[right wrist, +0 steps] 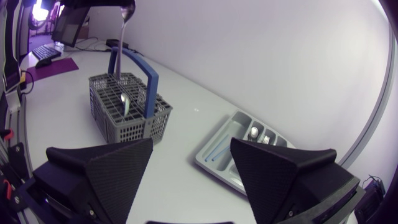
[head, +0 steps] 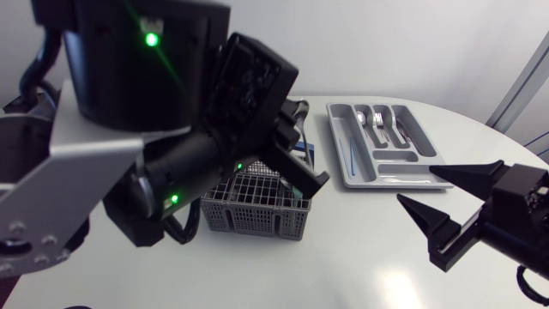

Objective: Unload the cutlery basket into the drawer organizer.

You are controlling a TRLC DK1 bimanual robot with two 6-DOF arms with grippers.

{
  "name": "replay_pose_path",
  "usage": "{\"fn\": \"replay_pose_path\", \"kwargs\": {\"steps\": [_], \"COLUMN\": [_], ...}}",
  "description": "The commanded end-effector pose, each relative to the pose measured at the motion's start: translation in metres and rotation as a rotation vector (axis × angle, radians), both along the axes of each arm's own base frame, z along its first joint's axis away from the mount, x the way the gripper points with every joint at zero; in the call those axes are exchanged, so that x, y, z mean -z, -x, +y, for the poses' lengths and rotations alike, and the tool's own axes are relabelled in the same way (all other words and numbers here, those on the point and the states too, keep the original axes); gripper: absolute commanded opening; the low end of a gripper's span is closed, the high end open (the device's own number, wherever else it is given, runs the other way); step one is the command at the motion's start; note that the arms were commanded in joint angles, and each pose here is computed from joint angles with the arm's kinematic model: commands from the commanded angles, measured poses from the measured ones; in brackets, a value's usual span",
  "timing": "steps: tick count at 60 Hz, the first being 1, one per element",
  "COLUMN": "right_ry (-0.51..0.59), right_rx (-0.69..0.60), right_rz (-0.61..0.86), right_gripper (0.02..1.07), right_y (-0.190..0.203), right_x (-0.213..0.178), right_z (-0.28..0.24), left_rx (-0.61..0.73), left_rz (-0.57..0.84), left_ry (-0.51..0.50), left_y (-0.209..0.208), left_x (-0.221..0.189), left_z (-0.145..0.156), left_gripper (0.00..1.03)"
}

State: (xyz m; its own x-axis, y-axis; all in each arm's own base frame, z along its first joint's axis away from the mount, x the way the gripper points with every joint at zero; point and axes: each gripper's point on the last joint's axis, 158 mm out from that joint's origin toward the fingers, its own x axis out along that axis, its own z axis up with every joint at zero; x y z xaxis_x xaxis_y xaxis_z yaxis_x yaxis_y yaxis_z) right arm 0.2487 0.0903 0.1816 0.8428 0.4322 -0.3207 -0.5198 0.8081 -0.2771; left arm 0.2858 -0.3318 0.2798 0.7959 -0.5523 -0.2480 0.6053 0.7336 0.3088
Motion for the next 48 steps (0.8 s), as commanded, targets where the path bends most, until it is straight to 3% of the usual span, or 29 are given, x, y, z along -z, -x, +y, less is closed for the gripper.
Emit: {"fn": "replay_pose_path", "kwargs": {"steps": [1, 26, 48], "right_ry": [-0.095, -0.144, -0.172], "right_rx": [-0.009, -0.128, -0.166], "right_rz": [0.005, 0.048, 0.098], "right_gripper": [0.91, 0.7, 0.7], "right_y": [0.002, -0.018, -0.038], "right_x": [-0.022, -0.057, -0.061], "right_z": [0.011, 0.055, 0.077], "left_rx": [-0.011, 0.015, 0.036], "left_rz": [0.047, 0.164, 0.203], "left_ry": [0.054, 0.101, 0.112], "left_y": [-0.006, -0.029, -0.036], "left_x": [-0.005, 0.008, 0.009], "left_z": [-0.014, -0.051, -0.074], "left_gripper": [0.14, 0.14, 0.14]}}
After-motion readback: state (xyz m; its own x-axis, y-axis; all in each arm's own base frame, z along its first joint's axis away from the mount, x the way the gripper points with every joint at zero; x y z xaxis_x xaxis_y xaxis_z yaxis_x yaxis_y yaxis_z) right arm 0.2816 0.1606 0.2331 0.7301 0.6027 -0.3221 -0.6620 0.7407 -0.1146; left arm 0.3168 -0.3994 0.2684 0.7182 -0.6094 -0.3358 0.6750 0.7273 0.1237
